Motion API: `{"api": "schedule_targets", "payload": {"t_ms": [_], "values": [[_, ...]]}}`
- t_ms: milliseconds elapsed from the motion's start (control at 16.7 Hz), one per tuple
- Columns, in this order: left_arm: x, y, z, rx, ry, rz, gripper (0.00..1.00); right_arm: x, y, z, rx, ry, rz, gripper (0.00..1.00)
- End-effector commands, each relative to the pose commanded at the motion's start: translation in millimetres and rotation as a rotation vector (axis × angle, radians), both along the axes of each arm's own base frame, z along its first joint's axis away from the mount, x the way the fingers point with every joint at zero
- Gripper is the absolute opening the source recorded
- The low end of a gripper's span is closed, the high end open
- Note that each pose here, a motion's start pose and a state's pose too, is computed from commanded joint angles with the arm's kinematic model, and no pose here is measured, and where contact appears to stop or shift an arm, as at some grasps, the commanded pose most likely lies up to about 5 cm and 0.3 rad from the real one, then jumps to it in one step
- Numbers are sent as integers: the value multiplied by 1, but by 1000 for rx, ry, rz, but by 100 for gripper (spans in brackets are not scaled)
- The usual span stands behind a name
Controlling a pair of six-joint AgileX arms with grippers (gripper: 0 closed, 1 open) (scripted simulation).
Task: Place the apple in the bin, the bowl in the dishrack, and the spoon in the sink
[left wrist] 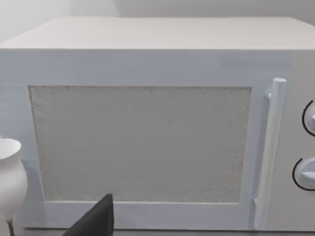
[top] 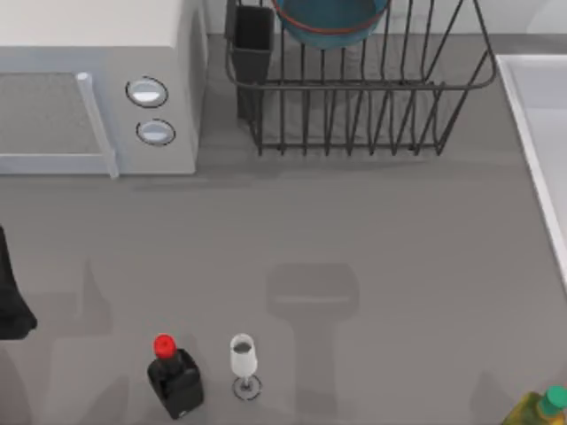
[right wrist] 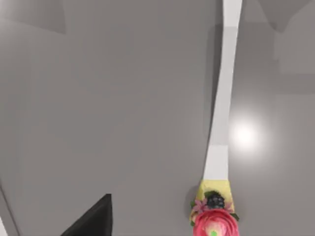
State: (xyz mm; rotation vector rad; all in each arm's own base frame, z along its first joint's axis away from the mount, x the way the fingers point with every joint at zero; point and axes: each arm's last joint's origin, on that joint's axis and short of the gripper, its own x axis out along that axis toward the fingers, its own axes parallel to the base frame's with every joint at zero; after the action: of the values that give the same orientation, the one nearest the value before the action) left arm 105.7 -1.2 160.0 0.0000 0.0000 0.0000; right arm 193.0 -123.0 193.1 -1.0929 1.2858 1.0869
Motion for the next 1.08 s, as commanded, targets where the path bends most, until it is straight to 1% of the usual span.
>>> {"api": "schedule_targets", "payload": {"t_ms": [180, 300, 840, 960, 1080], "values": [[0, 0, 0, 0, 0, 0, 100, 0, 1, -1, -1, -2, 3, 100], [0, 0, 0, 0, 0, 0, 100, 1, 0, -10, 3, 4, 0, 100], [0, 0, 0, 0, 0, 0, 100, 2, -2, -89, -2, -4, 0, 100], [0, 0, 0, 0, 0, 0, 100, 0, -1, -98, -1, -1, 0, 100], [0, 0, 0, 0, 0, 0, 100, 0, -1, -100, 0, 0, 0, 100]]}}
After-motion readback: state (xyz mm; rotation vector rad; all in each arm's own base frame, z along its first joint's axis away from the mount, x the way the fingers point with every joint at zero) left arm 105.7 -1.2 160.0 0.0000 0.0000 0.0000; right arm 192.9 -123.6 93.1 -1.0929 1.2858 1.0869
